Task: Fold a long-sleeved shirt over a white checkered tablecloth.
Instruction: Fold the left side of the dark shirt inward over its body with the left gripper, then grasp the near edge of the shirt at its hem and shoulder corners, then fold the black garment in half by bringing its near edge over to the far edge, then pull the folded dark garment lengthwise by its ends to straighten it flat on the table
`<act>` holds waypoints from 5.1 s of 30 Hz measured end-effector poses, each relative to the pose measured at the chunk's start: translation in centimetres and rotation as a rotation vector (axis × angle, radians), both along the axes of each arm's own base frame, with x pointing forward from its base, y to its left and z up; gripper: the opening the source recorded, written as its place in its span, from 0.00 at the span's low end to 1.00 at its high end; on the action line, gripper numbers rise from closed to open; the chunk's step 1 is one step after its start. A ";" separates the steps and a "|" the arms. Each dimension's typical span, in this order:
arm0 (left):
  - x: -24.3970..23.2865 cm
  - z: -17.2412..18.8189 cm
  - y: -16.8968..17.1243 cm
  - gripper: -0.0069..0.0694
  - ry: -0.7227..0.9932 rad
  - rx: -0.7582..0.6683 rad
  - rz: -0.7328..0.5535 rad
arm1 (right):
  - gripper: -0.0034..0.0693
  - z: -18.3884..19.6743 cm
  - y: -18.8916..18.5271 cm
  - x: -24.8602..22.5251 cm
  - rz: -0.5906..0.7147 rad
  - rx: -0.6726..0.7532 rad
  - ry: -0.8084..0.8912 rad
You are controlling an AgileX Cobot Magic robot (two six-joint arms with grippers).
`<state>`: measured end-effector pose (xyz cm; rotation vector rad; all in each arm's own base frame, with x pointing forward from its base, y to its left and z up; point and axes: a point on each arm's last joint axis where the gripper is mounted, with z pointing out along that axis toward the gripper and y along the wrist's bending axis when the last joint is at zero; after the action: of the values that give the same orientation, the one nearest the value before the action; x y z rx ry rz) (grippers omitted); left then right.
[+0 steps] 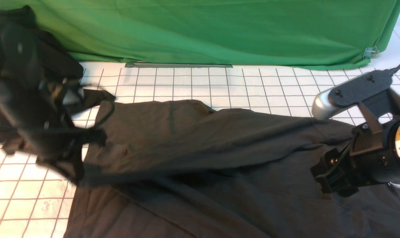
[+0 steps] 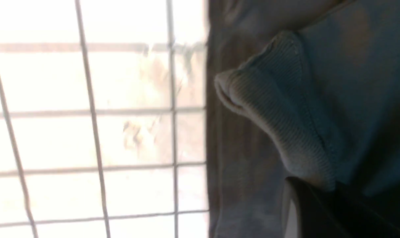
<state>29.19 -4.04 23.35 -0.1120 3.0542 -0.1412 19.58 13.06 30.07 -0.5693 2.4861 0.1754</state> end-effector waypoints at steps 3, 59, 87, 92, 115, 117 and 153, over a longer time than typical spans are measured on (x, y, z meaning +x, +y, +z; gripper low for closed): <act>-0.8 -1.3 -0.1 0.13 0.001 -0.021 0.020 | 0.67 0.0 0.1 0.1 0.001 0.002 -0.005; -14.0 -8.0 -1.2 0.32 0.322 0.014 0.043 | 0.67 -0.3 0.1 0.0 0.025 -0.024 0.025; -14.1 -1.4 -0.6 0.09 0.180 0.049 -0.079 | 0.71 -13.1 3.4 -5.1 0.367 -0.283 0.481; -14.1 -1.4 -0.6 0.09 0.180 0.049 -0.079 | 0.58 -14.4 3.9 -4.5 0.354 -0.293 0.484; 3.3 10.3 1.5 0.09 -0.240 -0.048 0.085 | 0.07 -2.2 2.2 7.5 0.225 -0.237 0.133; 7.2 9.8 1.7 0.09 -0.249 -0.057 0.099 | 0.07 -1.3 2.8 10.4 0.205 -0.225 0.093; 22.0 0.6 4.8 0.58 -0.320 0.040 0.141 | 0.17 -4.0 -10.0 20.6 -0.233 -0.200 0.333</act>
<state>51.14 0.80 23.96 -0.2723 2.7178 -0.0797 40.14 3.02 26.04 -0.3460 2.8924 -0.0773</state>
